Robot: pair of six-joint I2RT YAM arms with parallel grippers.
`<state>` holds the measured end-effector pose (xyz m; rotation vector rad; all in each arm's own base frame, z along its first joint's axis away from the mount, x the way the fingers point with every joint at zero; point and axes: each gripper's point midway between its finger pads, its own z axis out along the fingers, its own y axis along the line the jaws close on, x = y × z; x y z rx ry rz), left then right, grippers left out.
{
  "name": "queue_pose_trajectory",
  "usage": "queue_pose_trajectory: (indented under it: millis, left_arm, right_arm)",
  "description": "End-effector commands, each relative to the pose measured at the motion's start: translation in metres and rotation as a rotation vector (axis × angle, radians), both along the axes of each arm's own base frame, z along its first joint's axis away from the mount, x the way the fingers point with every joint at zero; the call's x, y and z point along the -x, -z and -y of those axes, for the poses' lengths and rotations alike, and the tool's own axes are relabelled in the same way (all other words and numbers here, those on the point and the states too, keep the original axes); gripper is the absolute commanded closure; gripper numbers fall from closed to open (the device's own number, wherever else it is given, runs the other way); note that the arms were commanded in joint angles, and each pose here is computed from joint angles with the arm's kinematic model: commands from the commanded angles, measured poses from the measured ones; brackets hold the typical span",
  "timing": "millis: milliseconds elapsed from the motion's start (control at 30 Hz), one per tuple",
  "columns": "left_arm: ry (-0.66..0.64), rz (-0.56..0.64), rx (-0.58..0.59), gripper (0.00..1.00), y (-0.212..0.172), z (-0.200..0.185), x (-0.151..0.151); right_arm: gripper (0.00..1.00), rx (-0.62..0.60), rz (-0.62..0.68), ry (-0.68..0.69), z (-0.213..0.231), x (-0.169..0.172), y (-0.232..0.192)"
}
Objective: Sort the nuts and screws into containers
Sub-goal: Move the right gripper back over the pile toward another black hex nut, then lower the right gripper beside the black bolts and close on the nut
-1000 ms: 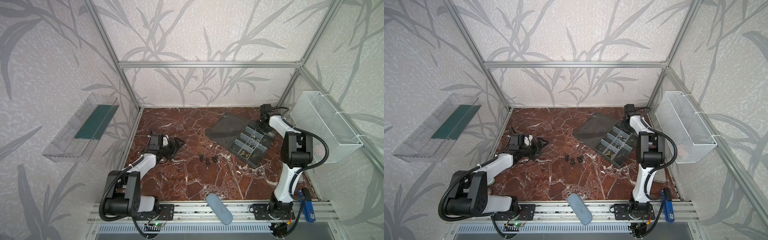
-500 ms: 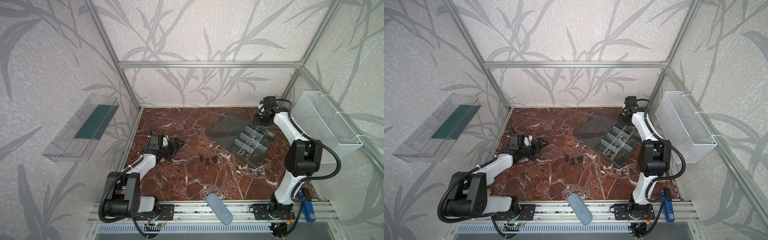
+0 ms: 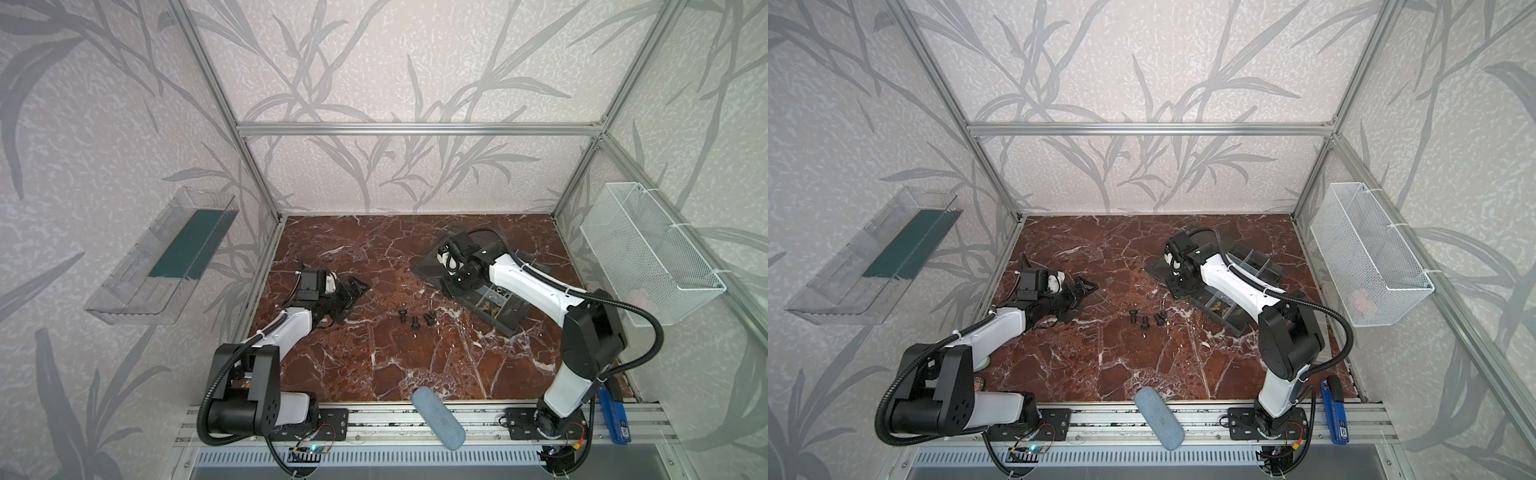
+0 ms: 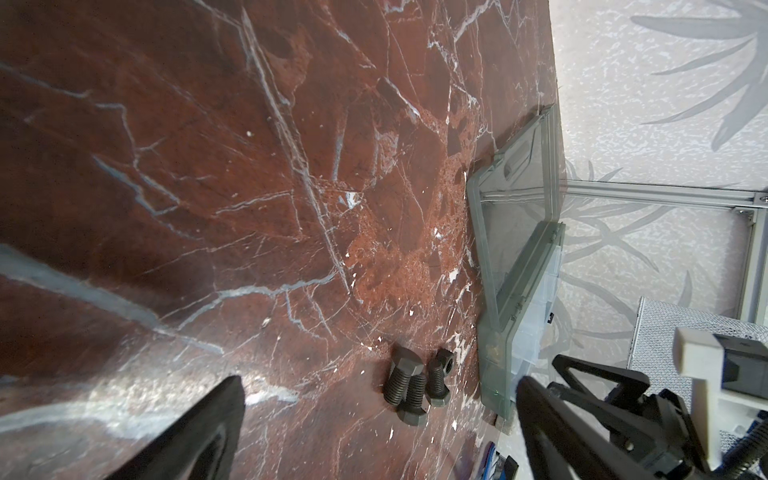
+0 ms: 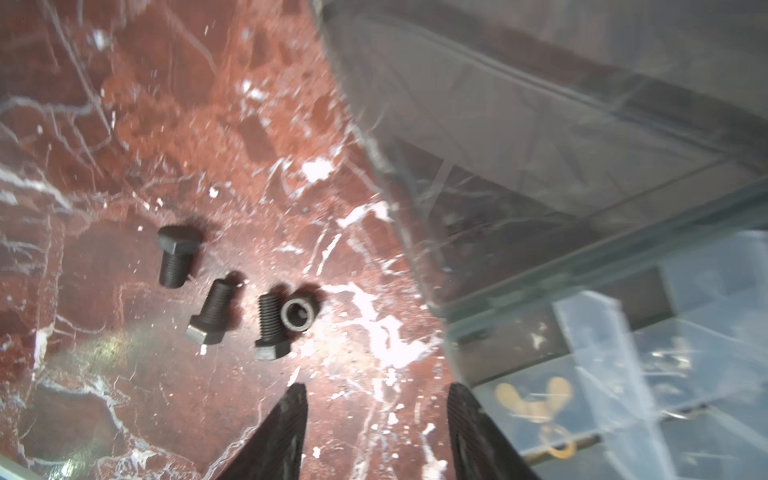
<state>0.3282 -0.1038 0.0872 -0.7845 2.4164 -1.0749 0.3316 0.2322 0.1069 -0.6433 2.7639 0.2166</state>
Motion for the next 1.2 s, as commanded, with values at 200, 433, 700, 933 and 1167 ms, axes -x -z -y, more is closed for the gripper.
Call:
queue_pose_trajectory:
  millis: [200, 433, 700, 933, 1167]
  left_arm:
    - [-0.002, 0.024, -0.006, 0.0, -0.008, -0.002, -0.005]
    - [0.002, 0.022, -0.001, 0.0, -0.007, -0.001, -0.005]
    - [0.001, 0.024, 0.0, 0.01, -0.007, -0.001, -0.005]
    - [0.002, 0.024, -0.001, 0.01, -0.006, -0.001, -0.004]
    - [0.001, 0.024, -0.002, 0.01, -0.006, -0.001, -0.004]
  right_arm:
    - [0.44, 0.095, -0.1, -0.015, -0.017, 0.029, 0.057]
    - [0.44, 0.136, -0.125, -0.041, -0.024, 0.039, 0.078]
    - [0.45, 0.148, -0.141, -0.045, -0.029, 0.037, 0.09]
    - [0.45, 0.146, -0.142, -0.044, -0.034, 0.033, 0.096]
    - [0.49, 0.137, -0.15, -0.052, -0.039, 0.032, 0.103]
